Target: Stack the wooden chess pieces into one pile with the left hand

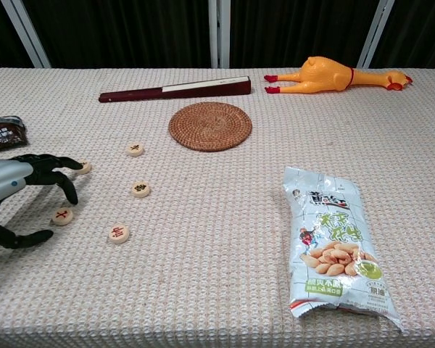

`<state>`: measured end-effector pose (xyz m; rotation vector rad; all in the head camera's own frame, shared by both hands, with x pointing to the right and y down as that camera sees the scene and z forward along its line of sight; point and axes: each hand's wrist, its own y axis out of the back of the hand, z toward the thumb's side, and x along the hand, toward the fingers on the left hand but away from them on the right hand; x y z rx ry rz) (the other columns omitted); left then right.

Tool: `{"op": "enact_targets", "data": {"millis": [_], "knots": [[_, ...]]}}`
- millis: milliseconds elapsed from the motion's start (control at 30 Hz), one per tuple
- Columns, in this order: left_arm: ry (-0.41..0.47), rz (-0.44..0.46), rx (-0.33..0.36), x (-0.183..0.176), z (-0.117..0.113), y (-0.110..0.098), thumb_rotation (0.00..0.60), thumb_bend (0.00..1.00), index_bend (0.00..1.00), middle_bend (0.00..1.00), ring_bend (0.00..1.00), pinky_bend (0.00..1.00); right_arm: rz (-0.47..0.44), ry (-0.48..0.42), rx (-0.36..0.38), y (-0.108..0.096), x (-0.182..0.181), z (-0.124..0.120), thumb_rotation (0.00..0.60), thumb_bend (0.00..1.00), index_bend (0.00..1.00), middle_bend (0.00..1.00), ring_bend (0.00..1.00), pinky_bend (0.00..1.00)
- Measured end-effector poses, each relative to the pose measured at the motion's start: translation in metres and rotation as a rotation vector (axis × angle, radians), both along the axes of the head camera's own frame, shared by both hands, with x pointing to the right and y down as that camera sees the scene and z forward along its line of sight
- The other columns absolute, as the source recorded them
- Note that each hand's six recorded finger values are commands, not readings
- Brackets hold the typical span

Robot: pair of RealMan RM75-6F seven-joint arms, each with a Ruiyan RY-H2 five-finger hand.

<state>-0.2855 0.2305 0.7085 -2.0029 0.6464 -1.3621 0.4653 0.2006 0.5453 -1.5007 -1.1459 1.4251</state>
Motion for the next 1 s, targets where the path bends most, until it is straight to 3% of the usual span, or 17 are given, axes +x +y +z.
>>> {"op": "enact_targets", "data": {"millis": [1000], "knots": [[0.049, -0.043, 0.003, 0.0054, 0.0055, -0.0059, 0.6, 0.29, 0.5, 0.1, 0.0, 0.0, 0.01, 0.003, -0.001, -0.0003, 0.0009, 0.0008, 0.6, 0.24, 0.0, 0.0, 0.0, 0.0]]}}
